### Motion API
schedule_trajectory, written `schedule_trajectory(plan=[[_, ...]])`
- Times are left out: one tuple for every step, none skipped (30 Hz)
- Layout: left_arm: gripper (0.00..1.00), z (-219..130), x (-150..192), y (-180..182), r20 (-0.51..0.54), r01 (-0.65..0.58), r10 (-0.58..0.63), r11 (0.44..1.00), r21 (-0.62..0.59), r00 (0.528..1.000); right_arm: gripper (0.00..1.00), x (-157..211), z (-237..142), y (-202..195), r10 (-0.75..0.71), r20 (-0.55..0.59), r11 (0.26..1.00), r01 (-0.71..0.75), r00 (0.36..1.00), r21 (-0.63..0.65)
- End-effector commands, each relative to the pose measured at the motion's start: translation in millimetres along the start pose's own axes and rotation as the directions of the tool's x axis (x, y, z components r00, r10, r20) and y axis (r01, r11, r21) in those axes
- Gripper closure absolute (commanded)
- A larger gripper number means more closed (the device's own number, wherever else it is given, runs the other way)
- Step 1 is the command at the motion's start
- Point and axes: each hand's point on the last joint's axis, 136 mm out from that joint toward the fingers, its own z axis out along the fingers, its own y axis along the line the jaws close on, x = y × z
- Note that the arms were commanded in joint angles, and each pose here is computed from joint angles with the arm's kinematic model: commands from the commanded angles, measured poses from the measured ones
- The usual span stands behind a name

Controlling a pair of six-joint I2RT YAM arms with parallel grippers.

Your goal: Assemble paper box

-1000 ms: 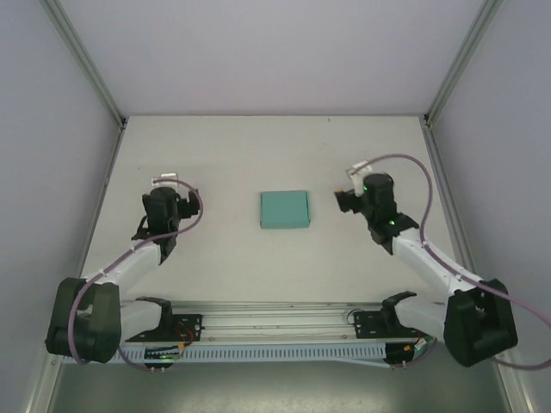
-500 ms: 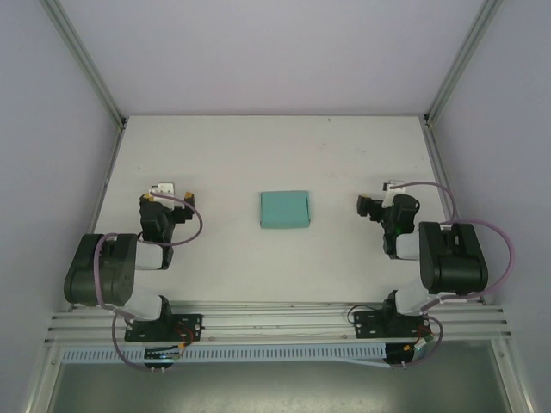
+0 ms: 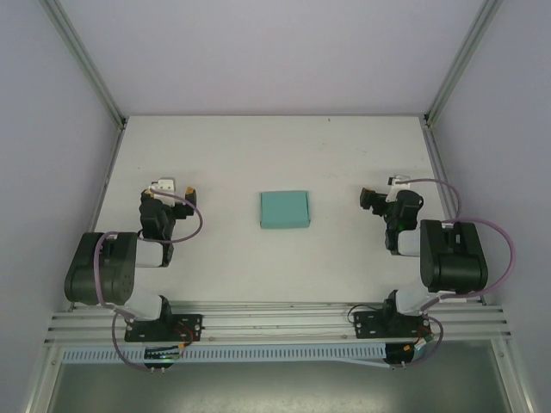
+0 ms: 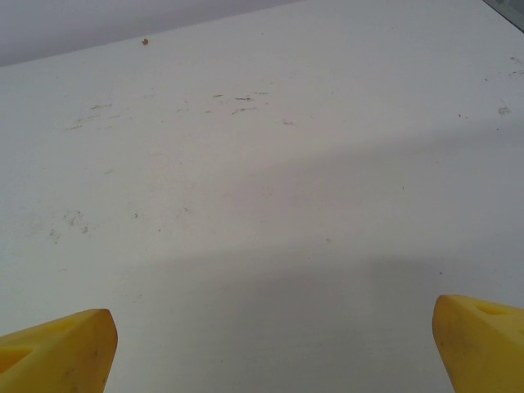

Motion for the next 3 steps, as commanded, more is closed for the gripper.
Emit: schedule_trajectory(plan=[[0.01,1.7,-11.7,-0.4,0.038,0.020,-0.021,1.000,0.009,0.999,0.01,-15.2,0.6,1.2,0.004,0.050,1.000,-0.004,0.999,0.012],[0.01,1.9,-12.2,-0.8,0.040,0.020,-0.021,1.000,0.010,0.999,0.01,-15.6,0.6,1.0,0.005,0.050,1.000,-0.006,0.999,0.013],[0.01,1.7,-12.2,-0.6,0.040,0.020,-0.021,1.000,0.010,0.999,0.01,-15.6,0.7,0.9,0.006,0.050,1.000,-0.007,0.999,0.013]])
